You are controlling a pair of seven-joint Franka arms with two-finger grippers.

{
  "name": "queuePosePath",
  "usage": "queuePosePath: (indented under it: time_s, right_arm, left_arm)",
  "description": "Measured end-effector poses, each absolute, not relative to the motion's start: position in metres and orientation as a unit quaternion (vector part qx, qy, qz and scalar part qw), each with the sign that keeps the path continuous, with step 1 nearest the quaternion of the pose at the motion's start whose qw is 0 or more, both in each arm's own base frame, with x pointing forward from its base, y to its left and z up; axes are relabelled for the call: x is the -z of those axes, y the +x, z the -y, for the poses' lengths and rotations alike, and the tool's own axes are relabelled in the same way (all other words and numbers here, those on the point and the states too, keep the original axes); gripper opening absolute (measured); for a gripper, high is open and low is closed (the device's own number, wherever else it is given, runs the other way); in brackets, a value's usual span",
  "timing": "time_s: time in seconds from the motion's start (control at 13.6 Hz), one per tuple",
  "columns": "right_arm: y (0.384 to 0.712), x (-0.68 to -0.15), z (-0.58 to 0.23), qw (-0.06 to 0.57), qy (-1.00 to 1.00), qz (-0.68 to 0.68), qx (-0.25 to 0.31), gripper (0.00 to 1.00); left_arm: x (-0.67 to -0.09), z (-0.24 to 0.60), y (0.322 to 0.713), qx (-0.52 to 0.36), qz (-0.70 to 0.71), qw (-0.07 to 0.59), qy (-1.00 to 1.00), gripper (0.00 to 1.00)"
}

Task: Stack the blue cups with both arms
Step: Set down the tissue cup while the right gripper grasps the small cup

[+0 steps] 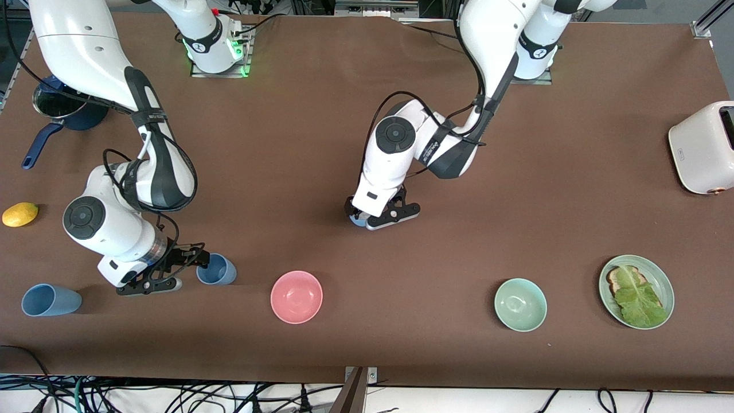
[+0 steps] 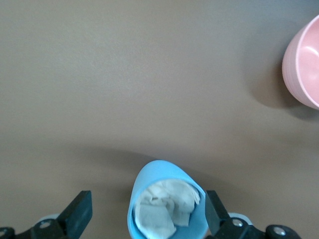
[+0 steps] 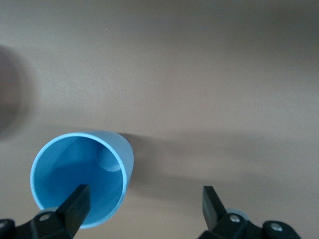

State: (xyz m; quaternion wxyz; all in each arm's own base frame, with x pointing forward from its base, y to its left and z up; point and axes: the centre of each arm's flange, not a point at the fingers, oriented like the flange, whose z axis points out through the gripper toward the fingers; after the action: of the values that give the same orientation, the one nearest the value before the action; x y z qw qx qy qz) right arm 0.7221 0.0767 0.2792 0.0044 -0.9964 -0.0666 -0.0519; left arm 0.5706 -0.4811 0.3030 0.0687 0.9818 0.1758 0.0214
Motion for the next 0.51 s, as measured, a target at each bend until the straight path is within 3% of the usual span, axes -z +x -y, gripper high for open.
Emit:
queuePosePath:
  time_s: [0.37,0.51]
  right_arm:
    - [0.722,-0.261,-0.078,0.004,-0.997,0.067,0.047,0.96]
    - [0.722,-0.261,-0.079,0.004,-0.997,0.068,0.047,0.79]
  left_arm:
    - [-0.364,0.470,0.561,0.000,-0.164,0.046,0.985,1.00]
    - [-0.408,0.465,0.555,0.006,-0.159,0.041,0.986,1.00]
